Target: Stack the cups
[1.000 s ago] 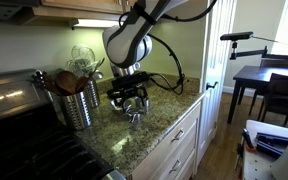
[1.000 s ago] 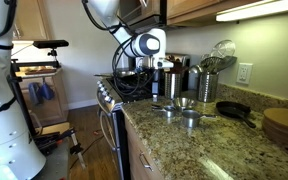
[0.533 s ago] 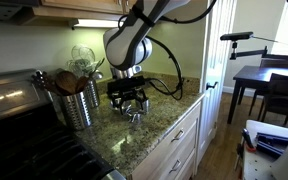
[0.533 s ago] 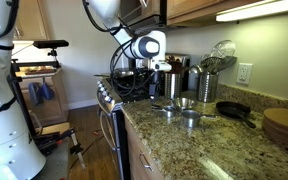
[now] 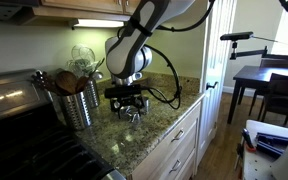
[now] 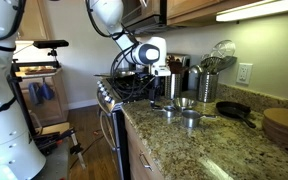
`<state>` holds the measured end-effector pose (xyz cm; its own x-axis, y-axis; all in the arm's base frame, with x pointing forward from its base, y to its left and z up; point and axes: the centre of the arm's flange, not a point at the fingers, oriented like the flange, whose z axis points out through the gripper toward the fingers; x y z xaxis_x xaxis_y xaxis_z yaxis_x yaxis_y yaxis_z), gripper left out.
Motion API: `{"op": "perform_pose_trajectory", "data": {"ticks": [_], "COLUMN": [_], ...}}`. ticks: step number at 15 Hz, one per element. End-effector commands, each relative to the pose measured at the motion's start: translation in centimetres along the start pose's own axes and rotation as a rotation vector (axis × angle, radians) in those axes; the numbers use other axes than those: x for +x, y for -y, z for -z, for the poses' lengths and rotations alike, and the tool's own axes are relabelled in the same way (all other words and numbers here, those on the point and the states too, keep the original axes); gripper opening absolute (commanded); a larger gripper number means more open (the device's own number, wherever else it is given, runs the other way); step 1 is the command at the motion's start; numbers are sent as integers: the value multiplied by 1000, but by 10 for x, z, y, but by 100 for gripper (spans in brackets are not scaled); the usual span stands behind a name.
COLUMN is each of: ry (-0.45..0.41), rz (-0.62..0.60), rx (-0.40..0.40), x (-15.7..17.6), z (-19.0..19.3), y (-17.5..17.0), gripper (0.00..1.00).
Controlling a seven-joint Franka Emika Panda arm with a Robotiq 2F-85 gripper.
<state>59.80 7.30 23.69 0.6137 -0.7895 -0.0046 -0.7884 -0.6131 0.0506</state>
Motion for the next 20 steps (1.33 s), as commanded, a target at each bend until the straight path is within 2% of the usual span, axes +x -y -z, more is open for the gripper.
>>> {"op": "perform_pose_trajectory", "data": {"ticks": [1,10,11,12,13,15,16,18,20], "ry": [9,40,42,42,44,44,44,44,43], "rz": [-79,-178,-183,-185,-186,-188,-186,-184,-182], "rx": [35,69,70,70,70,70,69,66,65], "x": [4,18,19,19,20,20,20,19,19], "z": [-7,-20,-21,-22,-23,-25,-26,-26,-25], "y": [-2,-12,-12,-12,-12,-12,-12,-11,-11], "gripper": [100,100,97,73,77,72,54,43,39]}}
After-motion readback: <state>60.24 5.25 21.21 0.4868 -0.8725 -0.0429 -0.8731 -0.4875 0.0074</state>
